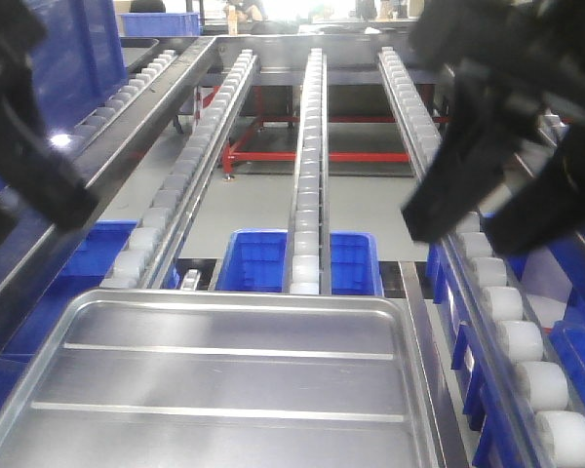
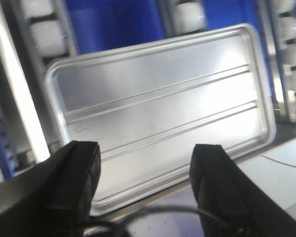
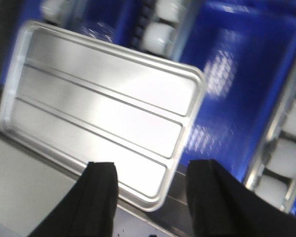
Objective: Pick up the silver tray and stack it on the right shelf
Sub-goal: 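Close both grippers on opposite short edges of the silver tray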
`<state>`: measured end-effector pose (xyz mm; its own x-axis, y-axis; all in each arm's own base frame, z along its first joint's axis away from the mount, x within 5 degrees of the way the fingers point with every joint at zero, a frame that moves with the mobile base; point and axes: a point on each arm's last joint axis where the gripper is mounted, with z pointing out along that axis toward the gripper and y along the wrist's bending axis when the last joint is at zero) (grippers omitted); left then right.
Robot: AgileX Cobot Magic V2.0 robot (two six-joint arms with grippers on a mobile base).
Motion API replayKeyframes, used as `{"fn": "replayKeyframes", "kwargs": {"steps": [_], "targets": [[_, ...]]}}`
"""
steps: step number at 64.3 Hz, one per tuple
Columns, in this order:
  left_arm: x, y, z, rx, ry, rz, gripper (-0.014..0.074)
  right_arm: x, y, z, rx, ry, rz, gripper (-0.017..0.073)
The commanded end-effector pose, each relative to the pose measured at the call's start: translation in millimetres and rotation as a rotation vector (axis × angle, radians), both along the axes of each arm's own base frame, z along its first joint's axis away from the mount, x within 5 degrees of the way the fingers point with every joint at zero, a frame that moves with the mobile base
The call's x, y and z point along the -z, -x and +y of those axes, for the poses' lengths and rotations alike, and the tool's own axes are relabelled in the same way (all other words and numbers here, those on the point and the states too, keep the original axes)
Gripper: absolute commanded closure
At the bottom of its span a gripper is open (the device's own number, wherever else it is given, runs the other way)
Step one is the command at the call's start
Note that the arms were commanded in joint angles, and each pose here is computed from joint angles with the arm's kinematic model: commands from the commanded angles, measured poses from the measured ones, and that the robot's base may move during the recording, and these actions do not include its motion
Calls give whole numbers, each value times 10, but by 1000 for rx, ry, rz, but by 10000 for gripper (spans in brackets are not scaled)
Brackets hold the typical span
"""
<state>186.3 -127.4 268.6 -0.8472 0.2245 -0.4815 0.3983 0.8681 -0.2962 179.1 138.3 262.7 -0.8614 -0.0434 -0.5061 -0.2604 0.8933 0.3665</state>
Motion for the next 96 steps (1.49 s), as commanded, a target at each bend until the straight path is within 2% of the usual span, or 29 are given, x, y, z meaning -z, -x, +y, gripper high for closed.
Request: {"fn": "replayKeyframes", "kwargs": {"steps": [1,6,9,21,26,31,38,49,59,72,77,84,96], "targets": [[-90,-62,34,-100,-8,-6,298,-55,-137,33,38,-18,1,123],[-11,-89,75,-158,-86,30,332,31,-222,101,47,-3,38,123],[22,-101,63,-176,-98,43,340,85,-274,147,46,8,55,123],[139,-148,-93,-143,-121,72,340,307,-429,255,76,44,138,123],[207,-196,-158,-121,-168,82,340,390,-463,283,87,53,160,123],[276,-270,-189,-150,-203,101,340,454,-485,297,88,64,175,123],[368,-359,-219,-149,-249,110,339,525,-515,315,91,74,186,123],[502,-426,-255,-147,-274,137,339,633,-551,335,91,95,204,123],[568,-481,-294,-146,-262,122,340,697,-570,336,82,121,209,123],[593,-512,-317,-146,-249,108,340,697,-591,342,81,117,188,131],[597,-511,-315,-146,-251,106,340,697,-591,342,82,117,187,176],[613,-511,-315,-145,-244,98,365,697,-592,342,82,116,186,287],[617,-509,-314,-145,-243,98,515,697,-591,342,81,117,187,456]]}}
